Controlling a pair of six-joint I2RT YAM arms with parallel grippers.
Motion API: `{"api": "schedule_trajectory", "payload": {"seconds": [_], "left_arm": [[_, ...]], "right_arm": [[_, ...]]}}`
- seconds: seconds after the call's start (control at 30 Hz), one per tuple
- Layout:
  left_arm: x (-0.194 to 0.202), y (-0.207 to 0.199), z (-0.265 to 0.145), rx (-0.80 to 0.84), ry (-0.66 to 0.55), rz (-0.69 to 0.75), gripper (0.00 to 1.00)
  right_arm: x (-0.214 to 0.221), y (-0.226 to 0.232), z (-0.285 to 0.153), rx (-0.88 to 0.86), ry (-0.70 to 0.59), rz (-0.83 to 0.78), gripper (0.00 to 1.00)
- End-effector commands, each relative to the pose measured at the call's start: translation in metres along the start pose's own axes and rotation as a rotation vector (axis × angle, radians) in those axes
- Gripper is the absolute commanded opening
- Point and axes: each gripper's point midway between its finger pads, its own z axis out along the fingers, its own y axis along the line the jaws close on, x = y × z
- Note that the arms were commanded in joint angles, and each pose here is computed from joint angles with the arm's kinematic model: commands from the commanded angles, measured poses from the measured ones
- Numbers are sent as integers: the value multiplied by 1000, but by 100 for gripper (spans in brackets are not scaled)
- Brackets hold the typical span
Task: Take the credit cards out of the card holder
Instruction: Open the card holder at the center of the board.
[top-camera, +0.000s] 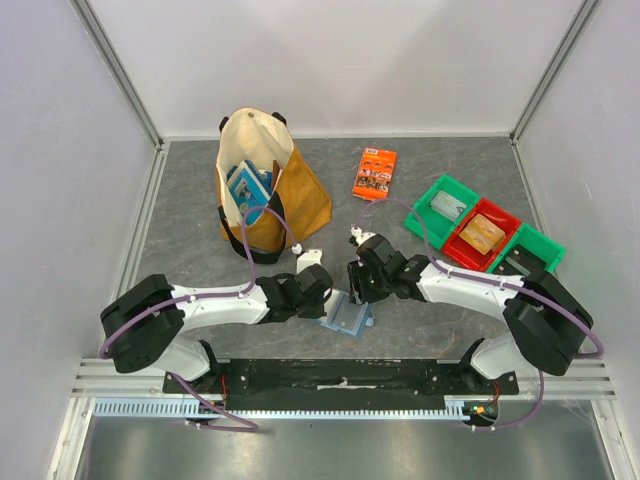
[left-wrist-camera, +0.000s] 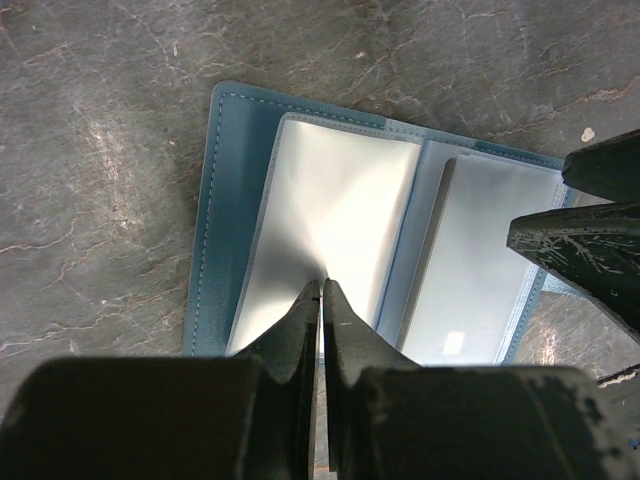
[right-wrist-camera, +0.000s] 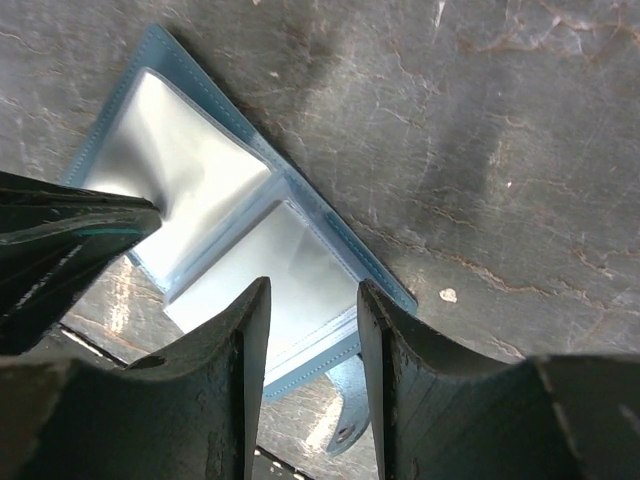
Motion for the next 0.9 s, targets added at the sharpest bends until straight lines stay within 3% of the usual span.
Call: {"api": "schedule_trajectory", "payload": {"seconds": [0.0, 0.4, 0.87], "left_arm": [[-3, -3, 0, 10, -5, -34, 8], [-3, -4, 0, 14, -6, -36, 7], [-2, -4, -1, 19, -5, -34, 7]], "right_arm": [[3, -7, 2, 64, 9, 1, 47], [3, -1, 0, 62, 11, -22, 41], [-17, 4, -7, 78, -42, -45, 43]]}}
